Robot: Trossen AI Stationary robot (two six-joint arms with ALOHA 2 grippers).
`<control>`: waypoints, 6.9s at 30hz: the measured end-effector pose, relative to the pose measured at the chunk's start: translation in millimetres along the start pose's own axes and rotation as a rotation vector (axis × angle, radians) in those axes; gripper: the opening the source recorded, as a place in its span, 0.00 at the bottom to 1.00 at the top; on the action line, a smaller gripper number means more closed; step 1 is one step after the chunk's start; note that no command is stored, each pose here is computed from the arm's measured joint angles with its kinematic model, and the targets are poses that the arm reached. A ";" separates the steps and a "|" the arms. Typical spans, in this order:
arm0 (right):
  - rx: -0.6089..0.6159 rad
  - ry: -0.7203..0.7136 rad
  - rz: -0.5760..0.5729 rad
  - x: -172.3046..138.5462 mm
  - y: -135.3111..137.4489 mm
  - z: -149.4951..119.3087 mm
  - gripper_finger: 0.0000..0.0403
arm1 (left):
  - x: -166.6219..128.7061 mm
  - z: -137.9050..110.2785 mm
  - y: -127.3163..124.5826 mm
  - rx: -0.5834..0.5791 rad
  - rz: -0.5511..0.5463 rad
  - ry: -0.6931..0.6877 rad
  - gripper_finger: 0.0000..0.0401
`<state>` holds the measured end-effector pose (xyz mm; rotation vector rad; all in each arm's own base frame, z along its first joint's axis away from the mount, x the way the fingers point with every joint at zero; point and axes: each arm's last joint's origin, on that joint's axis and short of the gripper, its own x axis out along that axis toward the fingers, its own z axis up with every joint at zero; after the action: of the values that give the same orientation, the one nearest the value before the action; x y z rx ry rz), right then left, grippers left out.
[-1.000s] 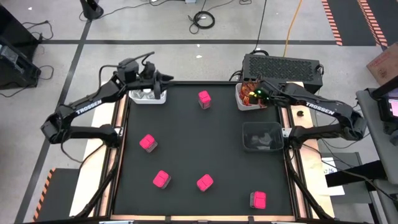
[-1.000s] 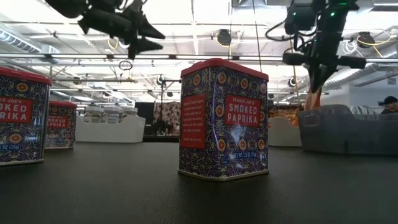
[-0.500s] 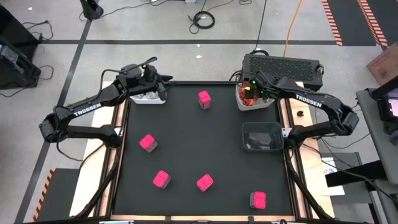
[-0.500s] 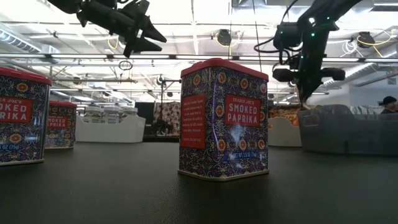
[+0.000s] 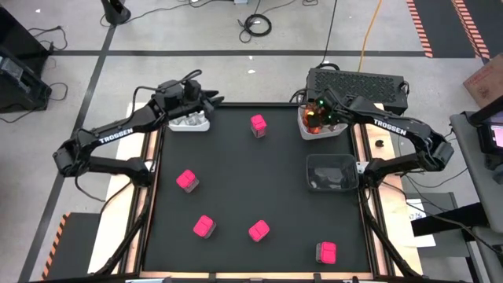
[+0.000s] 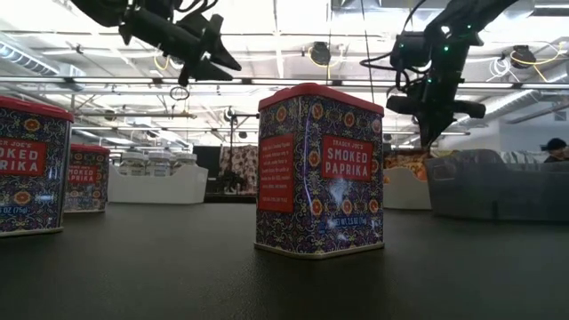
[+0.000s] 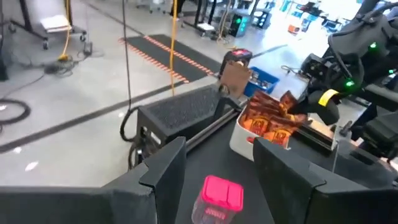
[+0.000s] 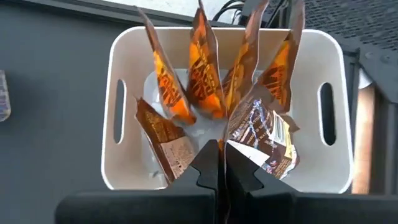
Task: Sort spices by type
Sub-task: Put the orange seasoning bag into the right white bin, then put the red seasoning can into the black transparent bin
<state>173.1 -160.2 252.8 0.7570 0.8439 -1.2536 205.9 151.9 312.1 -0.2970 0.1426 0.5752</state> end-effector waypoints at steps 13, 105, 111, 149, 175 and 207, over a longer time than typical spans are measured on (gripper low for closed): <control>0.109 0.012 0.029 2.4 -4.7 5.3 0.00 | 8.9 -1.9 -0.9 0.101 -0.247 0.021 0.48; -0.250 0.108 0.476 38.5 184.8 68.5 0.73 | -0.1 -50.5 -22.6 0.082 0.021 0.442 0.48; -0.275 0.132 0.382 51.0 214.7 63.3 0.75 | 1.2 -48.1 -21.2 0.170 -0.118 0.436 0.48; -0.556 0.153 0.229 80.2 222.4 53.8 0.75 | 4.6 -40.3 -21.9 0.085 -0.098 0.352 0.48; -0.593 0.191 0.258 104.2 226.8 48.8 0.75 | 3.7 -41.1 -25.9 -0.033 -0.221 0.390 0.48; -0.542 0.251 0.250 -21.6 230.9 62.2 0.52 | -35.4 -16.6 -22.4 0.001 -0.138 0.254 0.48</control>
<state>406.3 -166.1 309.4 0.5592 1.1902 -0.6662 188.1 110.6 309.3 -0.3754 0.3645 0.3992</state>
